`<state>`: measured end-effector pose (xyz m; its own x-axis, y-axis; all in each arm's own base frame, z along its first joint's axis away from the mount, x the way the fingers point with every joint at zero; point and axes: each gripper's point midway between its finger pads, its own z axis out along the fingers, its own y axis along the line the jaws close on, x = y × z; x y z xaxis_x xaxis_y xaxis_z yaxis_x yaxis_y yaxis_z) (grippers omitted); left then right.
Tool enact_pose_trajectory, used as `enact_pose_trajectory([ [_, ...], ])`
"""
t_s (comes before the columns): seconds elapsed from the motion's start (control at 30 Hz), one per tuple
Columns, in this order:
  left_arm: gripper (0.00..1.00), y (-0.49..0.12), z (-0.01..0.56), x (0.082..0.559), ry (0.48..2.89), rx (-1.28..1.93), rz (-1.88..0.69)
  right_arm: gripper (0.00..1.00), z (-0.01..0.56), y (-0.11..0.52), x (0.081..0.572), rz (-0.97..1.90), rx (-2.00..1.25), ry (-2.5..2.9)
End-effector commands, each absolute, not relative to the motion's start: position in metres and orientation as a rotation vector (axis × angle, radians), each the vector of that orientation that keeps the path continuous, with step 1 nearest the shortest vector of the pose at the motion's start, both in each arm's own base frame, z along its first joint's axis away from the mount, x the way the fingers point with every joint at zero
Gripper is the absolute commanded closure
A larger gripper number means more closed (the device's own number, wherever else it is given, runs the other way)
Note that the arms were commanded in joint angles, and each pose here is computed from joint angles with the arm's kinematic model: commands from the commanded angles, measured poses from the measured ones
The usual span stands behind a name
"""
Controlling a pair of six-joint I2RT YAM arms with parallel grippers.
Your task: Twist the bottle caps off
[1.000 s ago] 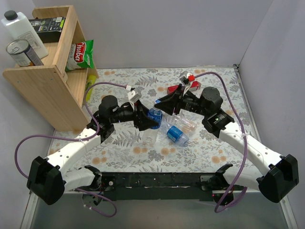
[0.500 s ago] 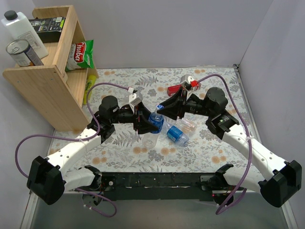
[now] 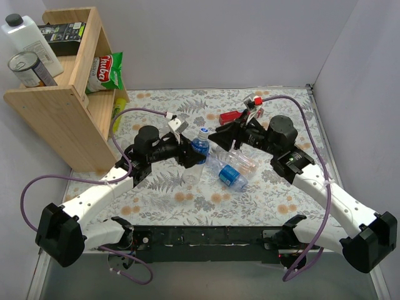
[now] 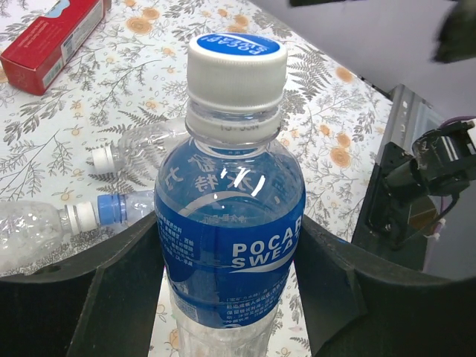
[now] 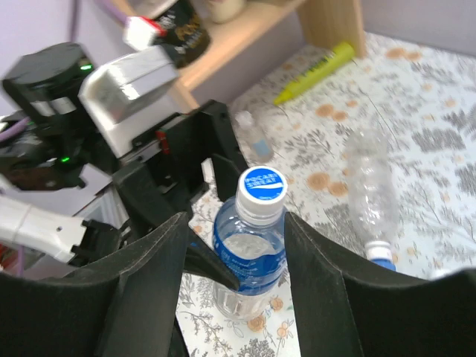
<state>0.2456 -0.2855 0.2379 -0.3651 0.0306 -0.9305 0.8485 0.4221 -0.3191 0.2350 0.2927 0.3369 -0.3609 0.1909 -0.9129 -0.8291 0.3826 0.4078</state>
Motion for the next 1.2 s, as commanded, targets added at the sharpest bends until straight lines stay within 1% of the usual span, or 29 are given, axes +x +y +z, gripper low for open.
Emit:
enact_pose_trajectory([
  [0.0, 0.96, -0.287, 0.250, 0.255, 1.703, 0.749, -0.981, 0.39, 0.334, 0.298, 0.262, 1.106, -0.380, 1.699],
  [0.1, 0.96, -0.289, 0.247, 0.252, 1.707, 0.764, -0.968, 0.39, 0.332, 0.302, 0.265, 1.065, -0.347, 1.731],
  [0.27, 0.96, -0.292, 0.243, 0.252, 1.720, 0.778, -0.945, 0.39, 0.331, 0.313, 0.264, 1.078, -0.348, 1.743],
  [0.37, 0.96, -0.294, 0.240, 0.250, 1.724, 0.786, -0.943, 0.43, 0.325, 0.317, 0.266, 1.083, -0.343, 1.764],
  [0.5, 0.96, -0.296, 0.240, 0.248, 1.722, 0.797, -0.939, 0.57, 0.322, 0.321, 0.265, 1.103, -0.353, 1.769],
  [0.53, 0.96, -0.296, 0.239, 0.248, 1.726, 0.798, -0.941, 0.64, 0.322, 0.322, 0.265, 1.105, -0.354, 1.769],
  [0.6, 0.96, -0.298, 0.241, 0.244, 1.719, 0.808, -0.965, 0.71, 0.322, 0.322, 0.264, 1.111, -0.362, 1.765],
  [0.63, 0.97, -0.299, 0.242, 0.243, 1.713, 0.812, -0.973, 0.79, 0.320, 0.323, 0.262, 1.114, -0.382, 1.761],
  [0.7, 0.97, -0.301, 0.247, 0.238, 1.695, 0.827, -1.001, 0.85, 0.323, 0.322, 0.259, 1.124, -0.424, 1.734],
  [0.73, 0.97, -0.302, 0.250, 0.232, 1.674, 0.855, -1.035, 0.91, 0.322, 0.321, 0.257, 1.130, -0.444, 1.720],
  [0.77, 0.98, -0.303, 0.253, 0.229, 1.653, 0.870, -1.061, 0.93, 0.323, 0.319, 0.256, 1.129, -0.476, 1.696],
  [0.83, 0.98, -0.306, 0.261, 0.210, 1.600, 0.945, -1.168, 0.96, 0.328, 0.313, 0.250, 1.178, -0.552, 1.633],
  [0.97, 0.98, -0.305, 0.279, 0.180, 1.478, 1.069, -1.391, 0.96, 0.336, 0.306, 0.225, 1.235, -0.787, 1.497],
  [1.0, 0.98, -0.305, 0.279, 0.175, 1.465, 1.093, -1.427, 0.96, 0.340, 0.303, 0.214, 1.231, -0.877, 1.436],
  [1.1, 0.98, -0.304, 0.282, 0.161, 1.429, 1.160, -1.540, 0.95, 0.345, 0.298, 0.192, 1.264, -1.008, 1.331],
  [1.17, 0.98, -0.303, 0.282, 0.159, 1.417, 1.170, -1.558, 0.93, 0.351, 0.295, 0.184, 1.282, -1.027, 1.276],
])
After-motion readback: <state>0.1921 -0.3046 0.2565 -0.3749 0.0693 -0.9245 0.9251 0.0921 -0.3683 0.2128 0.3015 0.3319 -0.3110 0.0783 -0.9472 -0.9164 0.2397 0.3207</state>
